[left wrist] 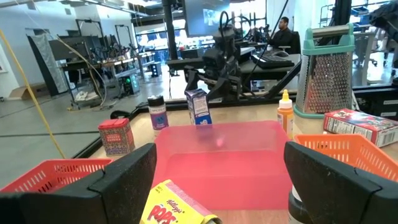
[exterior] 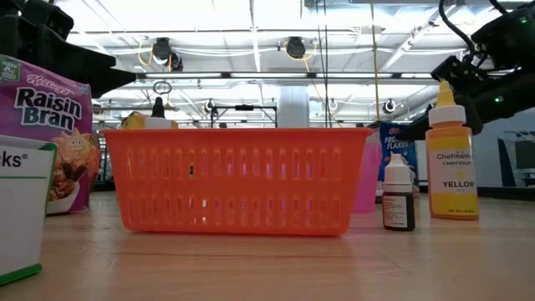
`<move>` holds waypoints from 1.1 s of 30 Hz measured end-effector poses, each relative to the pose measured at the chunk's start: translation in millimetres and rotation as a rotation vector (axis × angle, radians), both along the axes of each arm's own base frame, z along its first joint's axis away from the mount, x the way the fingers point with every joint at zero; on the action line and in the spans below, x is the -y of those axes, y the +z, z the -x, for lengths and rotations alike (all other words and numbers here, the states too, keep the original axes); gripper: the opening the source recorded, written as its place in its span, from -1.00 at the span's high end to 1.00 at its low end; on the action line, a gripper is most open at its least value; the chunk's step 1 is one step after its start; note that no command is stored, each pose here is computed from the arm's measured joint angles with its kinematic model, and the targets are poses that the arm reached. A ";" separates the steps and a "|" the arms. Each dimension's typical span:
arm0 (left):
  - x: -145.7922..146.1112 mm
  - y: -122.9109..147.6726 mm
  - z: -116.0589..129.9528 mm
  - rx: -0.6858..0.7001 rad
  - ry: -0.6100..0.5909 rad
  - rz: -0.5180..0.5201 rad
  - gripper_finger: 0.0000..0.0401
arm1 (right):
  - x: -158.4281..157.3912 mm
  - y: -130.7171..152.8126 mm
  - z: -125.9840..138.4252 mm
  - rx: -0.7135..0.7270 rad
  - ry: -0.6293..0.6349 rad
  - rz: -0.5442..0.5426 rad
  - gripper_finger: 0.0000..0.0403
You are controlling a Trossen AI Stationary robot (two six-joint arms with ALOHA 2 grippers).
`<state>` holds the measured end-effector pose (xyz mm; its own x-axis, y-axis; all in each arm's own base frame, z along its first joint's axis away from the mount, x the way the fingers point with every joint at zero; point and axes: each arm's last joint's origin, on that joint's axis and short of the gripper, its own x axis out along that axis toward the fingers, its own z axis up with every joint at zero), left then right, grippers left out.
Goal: Pick & Place Kitchen Items
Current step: Put the blue cereal box into the pink bin
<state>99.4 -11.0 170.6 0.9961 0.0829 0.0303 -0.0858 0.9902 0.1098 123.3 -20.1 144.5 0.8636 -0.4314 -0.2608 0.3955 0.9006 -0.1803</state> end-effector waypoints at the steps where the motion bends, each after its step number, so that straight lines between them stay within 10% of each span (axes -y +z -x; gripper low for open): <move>1: 0.0 0.0 0.0 0.000 0.000 0.000 -0.75 | 0.8 1.1 -0.6 0.009 0.021 0.002 -0.51; 18: 0.0 0.0 0.0 0.000 0.000 0.000 -0.75 | 8.5 -6.9 -6.4 -0.037 0.123 -0.079 -0.48; 33: 0.0 0.0 0.0 0.000 0.000 0.000 -0.75 | 8.4 -7.1 -6.6 -0.025 0.114 -0.109 0.09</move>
